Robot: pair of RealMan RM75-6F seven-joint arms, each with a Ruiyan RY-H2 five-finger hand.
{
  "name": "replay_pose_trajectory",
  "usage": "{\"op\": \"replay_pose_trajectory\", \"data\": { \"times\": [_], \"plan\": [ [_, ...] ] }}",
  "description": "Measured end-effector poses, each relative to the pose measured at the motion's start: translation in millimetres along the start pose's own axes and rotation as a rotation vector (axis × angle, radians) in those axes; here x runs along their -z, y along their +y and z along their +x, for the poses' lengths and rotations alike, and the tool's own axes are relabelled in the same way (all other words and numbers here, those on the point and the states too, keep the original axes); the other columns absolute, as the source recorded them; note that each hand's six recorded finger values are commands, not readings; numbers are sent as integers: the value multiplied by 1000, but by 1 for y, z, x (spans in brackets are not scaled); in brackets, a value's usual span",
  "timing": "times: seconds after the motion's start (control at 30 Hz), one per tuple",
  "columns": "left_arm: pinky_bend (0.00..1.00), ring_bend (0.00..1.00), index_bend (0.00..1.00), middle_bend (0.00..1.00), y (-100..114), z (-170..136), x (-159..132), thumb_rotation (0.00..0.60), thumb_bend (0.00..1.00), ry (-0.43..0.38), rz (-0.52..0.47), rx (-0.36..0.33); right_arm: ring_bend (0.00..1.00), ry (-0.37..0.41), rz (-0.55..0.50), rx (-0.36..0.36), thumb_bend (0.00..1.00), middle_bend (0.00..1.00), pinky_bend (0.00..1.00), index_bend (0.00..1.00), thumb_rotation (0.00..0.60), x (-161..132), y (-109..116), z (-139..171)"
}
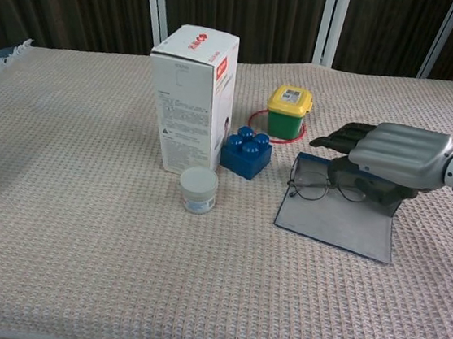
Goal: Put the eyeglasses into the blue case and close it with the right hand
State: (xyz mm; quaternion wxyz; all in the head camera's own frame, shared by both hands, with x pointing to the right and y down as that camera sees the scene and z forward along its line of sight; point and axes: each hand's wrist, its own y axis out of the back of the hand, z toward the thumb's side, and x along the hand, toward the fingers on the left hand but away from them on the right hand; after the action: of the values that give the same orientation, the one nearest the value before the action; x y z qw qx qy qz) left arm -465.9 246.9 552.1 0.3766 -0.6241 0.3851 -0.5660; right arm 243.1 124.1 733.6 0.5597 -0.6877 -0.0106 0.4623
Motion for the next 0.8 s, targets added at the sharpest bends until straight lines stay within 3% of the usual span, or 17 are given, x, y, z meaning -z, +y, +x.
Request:
{"op": "replay_pose_trajectory", "data": {
  "times": [0.43, 0.7, 0.77, 0.8],
  "plan": [
    [30, 0, 0, 0, 0, 0, 0, 600, 450, 1, 1, 3, 0, -64, 12, 3, 793, 0, 0, 443, 600, 8, 0, -4],
    [31, 0, 0, 0, 1, -1, 0, 600, 450, 3, -1, -2, 0, -42, 4, 42, 792, 0, 0, 438, 600, 6, 8, 8],
    [30, 0, 0, 0, 1, -1, 0, 600, 450, 1, -1, -1, 0, -37, -1, 59, 739, 0, 0, 437, 600, 6, 10, 13],
    [30, 0, 0, 0, 1, -1, 0, 600, 450, 1, -1, -1, 0, -35, -3, 66, 653, 0, 0, 437, 600, 5, 12, 16]
  ]
}}
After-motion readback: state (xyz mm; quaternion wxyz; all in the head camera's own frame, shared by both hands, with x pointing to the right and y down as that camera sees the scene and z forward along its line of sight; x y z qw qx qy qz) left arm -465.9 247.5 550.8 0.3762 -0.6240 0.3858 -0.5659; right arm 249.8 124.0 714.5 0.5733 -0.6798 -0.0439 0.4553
